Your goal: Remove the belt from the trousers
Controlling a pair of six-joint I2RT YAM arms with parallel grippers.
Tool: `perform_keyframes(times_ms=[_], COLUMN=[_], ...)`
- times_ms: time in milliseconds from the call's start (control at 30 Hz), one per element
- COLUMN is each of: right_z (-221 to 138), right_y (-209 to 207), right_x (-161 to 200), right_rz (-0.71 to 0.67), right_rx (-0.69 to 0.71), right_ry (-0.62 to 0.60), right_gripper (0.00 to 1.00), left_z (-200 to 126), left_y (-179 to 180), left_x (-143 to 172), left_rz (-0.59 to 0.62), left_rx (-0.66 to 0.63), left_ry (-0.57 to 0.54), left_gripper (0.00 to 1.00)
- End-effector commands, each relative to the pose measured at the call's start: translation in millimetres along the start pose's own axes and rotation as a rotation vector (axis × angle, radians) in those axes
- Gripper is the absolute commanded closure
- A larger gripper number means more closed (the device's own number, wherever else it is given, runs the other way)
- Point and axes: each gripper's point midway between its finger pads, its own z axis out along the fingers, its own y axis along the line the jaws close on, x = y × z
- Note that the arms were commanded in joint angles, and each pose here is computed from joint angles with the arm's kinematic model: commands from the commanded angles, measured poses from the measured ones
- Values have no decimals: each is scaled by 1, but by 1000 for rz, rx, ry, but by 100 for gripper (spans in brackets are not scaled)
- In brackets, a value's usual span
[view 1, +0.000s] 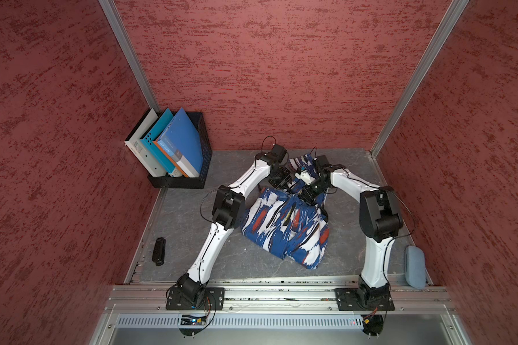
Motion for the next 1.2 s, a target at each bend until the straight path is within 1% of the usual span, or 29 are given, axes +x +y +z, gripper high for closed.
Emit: perform_keyframes(times_ms=[0, 33, 100, 167, 267, 433, 467, 533, 600, 667, 733, 833, 933, 1067, 1167], right_z=[1, -1, -3, -4, -4, -6, -6, -7, -8, -9, -14, -24, -31, -28, -27], right_y=[3, 2, 1, 1, 1, 1, 2, 2, 1, 0, -4, -10, -13, -16, -19], right_x=[15, 14, 12, 11, 12, 8, 7, 6, 6, 7, 5, 3, 2, 4, 7], right_rz=[25, 26, 25, 23, 25, 21, 19, 22, 19, 16, 12, -4, -7, 0, 3], right_rx=[-8, -4, 3, 7, 7, 7, 4, 4, 8, 22, 55, 115, 144, 164, 178], right_ry=[42, 40, 36, 34, 37, 26, 26, 21, 21, 20, 11, -8, -19, -10, -3], right_gripper=[100, 100, 100, 100, 100, 100, 100, 100, 100, 100, 100, 100, 100, 100, 100], left_z=[-11, -7, 9, 17, 23, 28, 29, 33, 35, 30, 16, -22, -62, -122, -163], left_y=[-13, -9, 2, 7, 5, 15, 16, 20, 22, 21, 14, -8, -32, -74, -91], left_x=[3, 2, 6, 10, 12, 11, 9, 5, 2, -5, -17, -45, -74, -104, -115], left_rz=[10, 4, -23, -21, -13, -17, -16, -21, -35, -48, -50, -47, -66, -68, -50], left_rx=[38, 24, -10, -30, -25, -62, -66, -75, -78, -71, -48, 54, 201, 464, 544], left_ry=[-12, -7, 38, 48, 49, 50, 44, 35, 33, 15, -31, -136, -219, -275, -304], left_gripper=[67, 67, 67, 67, 69, 73, 80, 100, 100, 100, 100, 100, 100, 100, 100])
